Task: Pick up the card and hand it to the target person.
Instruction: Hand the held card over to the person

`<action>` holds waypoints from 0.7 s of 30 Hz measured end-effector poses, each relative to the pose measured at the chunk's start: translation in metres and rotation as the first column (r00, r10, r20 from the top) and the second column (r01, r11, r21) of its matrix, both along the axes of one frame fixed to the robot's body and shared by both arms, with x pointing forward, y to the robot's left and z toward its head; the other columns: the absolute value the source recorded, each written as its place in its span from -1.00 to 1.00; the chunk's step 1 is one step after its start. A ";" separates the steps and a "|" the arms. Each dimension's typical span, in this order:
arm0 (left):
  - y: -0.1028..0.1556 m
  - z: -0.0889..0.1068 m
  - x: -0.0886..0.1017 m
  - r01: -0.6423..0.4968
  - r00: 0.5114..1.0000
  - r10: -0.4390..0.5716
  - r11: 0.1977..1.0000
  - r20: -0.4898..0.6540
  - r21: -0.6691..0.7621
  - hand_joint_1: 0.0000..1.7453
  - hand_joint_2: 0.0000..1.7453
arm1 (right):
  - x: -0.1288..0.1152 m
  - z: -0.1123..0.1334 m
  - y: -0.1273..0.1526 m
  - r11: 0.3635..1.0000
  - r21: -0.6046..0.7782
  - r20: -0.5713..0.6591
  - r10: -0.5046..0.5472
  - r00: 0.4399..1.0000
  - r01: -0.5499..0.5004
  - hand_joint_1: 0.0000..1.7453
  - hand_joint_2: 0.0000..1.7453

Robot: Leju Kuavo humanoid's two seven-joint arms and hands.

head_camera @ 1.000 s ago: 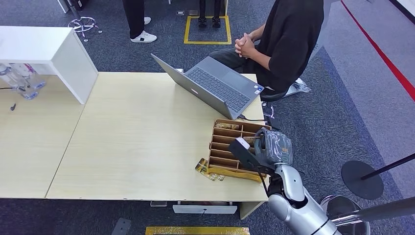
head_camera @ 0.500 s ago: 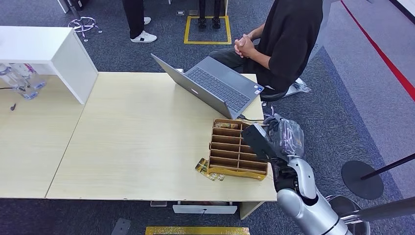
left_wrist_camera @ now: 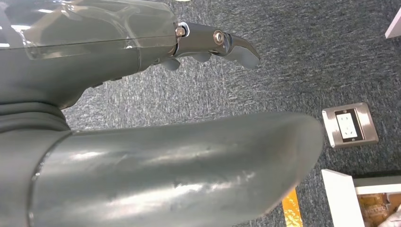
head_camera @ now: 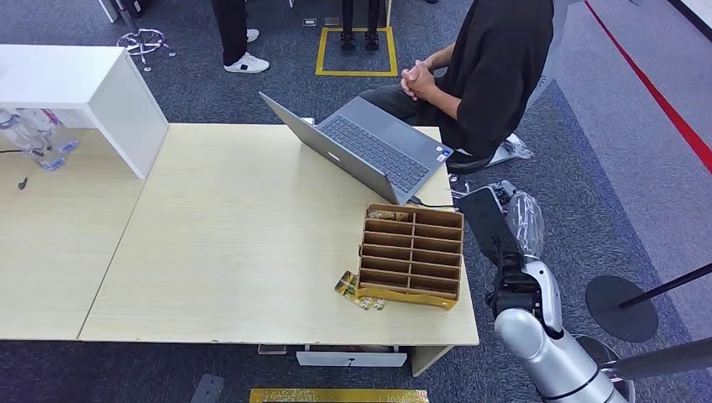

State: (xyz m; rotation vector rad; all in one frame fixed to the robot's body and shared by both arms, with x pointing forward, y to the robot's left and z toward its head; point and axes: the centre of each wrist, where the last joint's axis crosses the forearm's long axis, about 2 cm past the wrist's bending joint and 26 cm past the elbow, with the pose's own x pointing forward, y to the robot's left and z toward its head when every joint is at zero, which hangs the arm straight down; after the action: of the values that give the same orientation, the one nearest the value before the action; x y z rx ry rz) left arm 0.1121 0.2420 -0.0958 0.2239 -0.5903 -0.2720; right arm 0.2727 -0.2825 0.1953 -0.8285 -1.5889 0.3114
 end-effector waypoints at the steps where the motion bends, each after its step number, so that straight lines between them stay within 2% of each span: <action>1: 0.000 0.000 0.000 0.000 1.000 0.000 1.000 0.000 0.000 -1.00 -1.00 | 0.001 0.002 -0.002 1.000 0.002 0.006 -0.006 1.000 0.006 0.61 1.00; 11: 0.000 0.000 0.000 -0.003 1.000 0.003 1.000 -0.012 0.001 -1.00 -1.00 | 0.012 0.017 -0.022 0.996 -0.038 0.052 -0.076 0.996 0.078 0.60 1.00; 21: 0.001 0.000 0.000 -0.009 1.000 0.009 1.000 -0.029 0.007 -1.00 -1.00 | 0.014 0.019 -0.031 0.992 -0.067 0.047 -0.107 0.993 0.110 0.60 1.00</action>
State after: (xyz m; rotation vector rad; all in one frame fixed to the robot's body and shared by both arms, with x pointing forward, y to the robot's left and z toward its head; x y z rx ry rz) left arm 0.1122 0.2431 -0.0959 0.2291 -0.5596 -0.2682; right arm 0.2864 -0.3131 0.2147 -0.9774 -1.5734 0.2730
